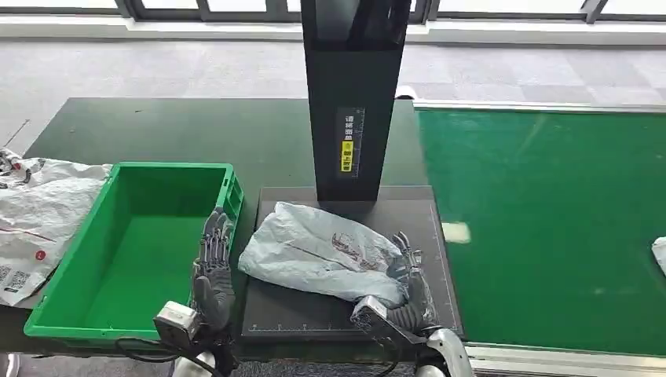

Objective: Moved the parcel from conveyor to table for the left to box.

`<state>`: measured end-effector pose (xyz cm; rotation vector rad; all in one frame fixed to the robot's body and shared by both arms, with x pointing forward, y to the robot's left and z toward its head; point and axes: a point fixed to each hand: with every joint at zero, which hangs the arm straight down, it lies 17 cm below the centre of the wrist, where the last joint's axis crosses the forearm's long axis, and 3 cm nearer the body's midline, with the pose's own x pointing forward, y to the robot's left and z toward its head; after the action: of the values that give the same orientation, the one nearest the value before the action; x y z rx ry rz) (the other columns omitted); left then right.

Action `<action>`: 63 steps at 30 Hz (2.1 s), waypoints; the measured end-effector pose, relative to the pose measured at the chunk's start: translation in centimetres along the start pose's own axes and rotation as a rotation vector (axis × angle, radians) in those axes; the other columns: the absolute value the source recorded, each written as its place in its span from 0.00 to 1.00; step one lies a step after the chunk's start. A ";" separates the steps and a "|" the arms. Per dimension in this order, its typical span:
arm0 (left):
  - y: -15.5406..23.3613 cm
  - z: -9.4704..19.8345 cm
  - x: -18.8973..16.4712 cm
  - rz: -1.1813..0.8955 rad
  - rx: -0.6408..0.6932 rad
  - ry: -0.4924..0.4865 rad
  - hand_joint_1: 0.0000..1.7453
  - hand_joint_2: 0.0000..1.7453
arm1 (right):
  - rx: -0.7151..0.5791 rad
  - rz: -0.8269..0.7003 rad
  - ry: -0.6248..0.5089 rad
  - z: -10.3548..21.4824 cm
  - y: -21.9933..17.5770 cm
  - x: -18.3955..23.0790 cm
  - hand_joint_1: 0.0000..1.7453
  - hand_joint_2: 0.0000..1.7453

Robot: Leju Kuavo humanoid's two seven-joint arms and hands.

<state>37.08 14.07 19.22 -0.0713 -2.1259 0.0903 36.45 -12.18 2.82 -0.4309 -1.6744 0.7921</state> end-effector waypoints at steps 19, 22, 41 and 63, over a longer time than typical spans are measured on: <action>-1.6 -0.5 -1.4 -0.404 -0.042 0.045 0.00 0.00 | -0.097 -0.159 -0.224 1.0 -5.0 7.8 0.00 1.00; -3.8 -0.6 -2.2 -0.472 -0.147 0.042 0.00 1.00 | -0.106 -0.187 -0.274 1.4 -5.7 9.1 0.00 1.00; -17.8 5.5 -11.0 -0.905 -0.798 -0.026 0.00 1.00 | -0.130 -0.286 -0.446 2.4 -7.7 13.0 0.00 1.00; -18.4 3.7 -11.2 -1.051 -0.724 -0.104 1.00 1.00 | -0.118 -0.296 -0.494 2.0 -8.0 14.2 0.00 1.00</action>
<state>39.57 -5.35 9.57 0.6268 -1.9399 -1.2966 31.93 -9.00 18.29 -0.0585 -2.1901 0.6094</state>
